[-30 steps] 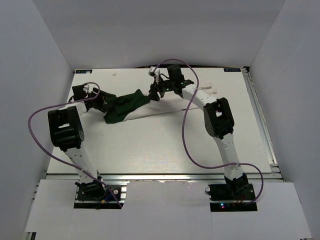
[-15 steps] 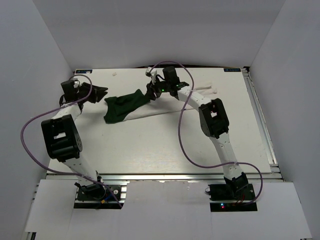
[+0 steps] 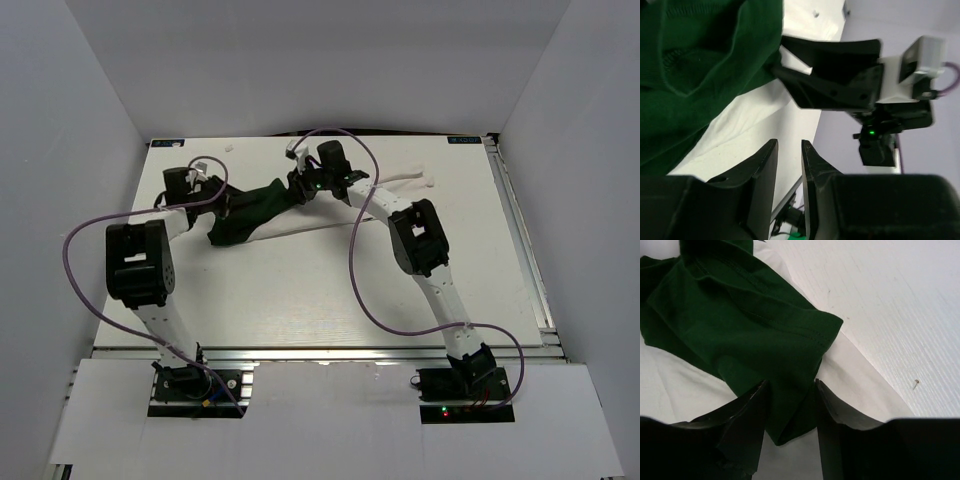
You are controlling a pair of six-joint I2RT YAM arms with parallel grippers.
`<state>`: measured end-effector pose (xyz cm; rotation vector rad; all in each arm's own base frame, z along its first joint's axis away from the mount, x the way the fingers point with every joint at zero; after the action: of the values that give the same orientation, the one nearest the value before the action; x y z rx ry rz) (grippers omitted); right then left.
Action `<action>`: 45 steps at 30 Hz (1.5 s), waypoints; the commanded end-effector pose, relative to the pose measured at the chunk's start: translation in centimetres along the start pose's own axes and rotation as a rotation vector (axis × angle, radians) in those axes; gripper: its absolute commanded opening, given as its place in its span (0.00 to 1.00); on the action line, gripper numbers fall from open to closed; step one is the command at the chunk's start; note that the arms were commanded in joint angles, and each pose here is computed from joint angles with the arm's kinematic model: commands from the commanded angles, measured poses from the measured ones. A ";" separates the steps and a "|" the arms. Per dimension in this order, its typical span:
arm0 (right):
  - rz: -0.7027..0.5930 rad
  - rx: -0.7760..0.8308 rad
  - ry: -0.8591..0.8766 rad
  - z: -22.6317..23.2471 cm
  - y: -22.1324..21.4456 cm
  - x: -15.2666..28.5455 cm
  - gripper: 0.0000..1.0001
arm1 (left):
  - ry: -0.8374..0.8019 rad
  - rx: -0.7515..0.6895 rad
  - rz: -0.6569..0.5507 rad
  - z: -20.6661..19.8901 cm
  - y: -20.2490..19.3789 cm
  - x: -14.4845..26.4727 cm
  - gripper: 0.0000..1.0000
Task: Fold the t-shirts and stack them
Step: Fold the tshirt
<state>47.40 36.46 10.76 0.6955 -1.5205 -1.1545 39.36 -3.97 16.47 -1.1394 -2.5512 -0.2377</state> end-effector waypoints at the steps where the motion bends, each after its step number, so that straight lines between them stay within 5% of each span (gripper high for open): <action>1: -0.048 0.041 -0.050 -0.4 2.0 -0.4 0.45 | -0.001 -0.043 0.046 -0.2 -0.2 -1.3 0.35; 14: 0.002 0.033 -0.005 0.6 0.5 0.5 0.17 | 0.132 -0.028 -0.023 2.6 2.3 -4.3 0.34; 21: 0.024 0.024 0.007 1.0 -0.2 1.2 0.11 | 0.138 -0.019 -0.080 2.4 3.8 -3.8 0.35; 29: 0.067 -0.006 -0.018 0.9 -1.0 1.4 0.19 | 0.202 0.036 -0.105 4.3 4.0 -3.2 0.35; 35: 0.060 -0.013 -0.029 0.5 -0.4 2.5 0.36 | 0.282 0.088 -0.143 6.4 4.4 -2.3 0.34; 41: -0.034 -0.008 -0.023 -0.3 3.5 5.1 0.37 | 0.322 0.116 -0.202 6.3 5.9 -1.7 0.37; 45: -0.119 -0.028 0.002 -0.2 6.5 8.1 0.41 | 0.206 0.070 -0.192 3.2 7.2 -1.8 0.48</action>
<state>46.55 32.76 12.06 0.6165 -1.4874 -1.1819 43.57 0.45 9.75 -0.7698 -2.3639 -0.2558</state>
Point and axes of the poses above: each gripper's point midway between its finger pads, its own x axis back along the fingers, its own z axis along the line the jaws close on, y = z × x, the point moved 9 cm from there along x, back along the fingers, and after that the axes turned 4 degrees about x, right-handed, at the moved point
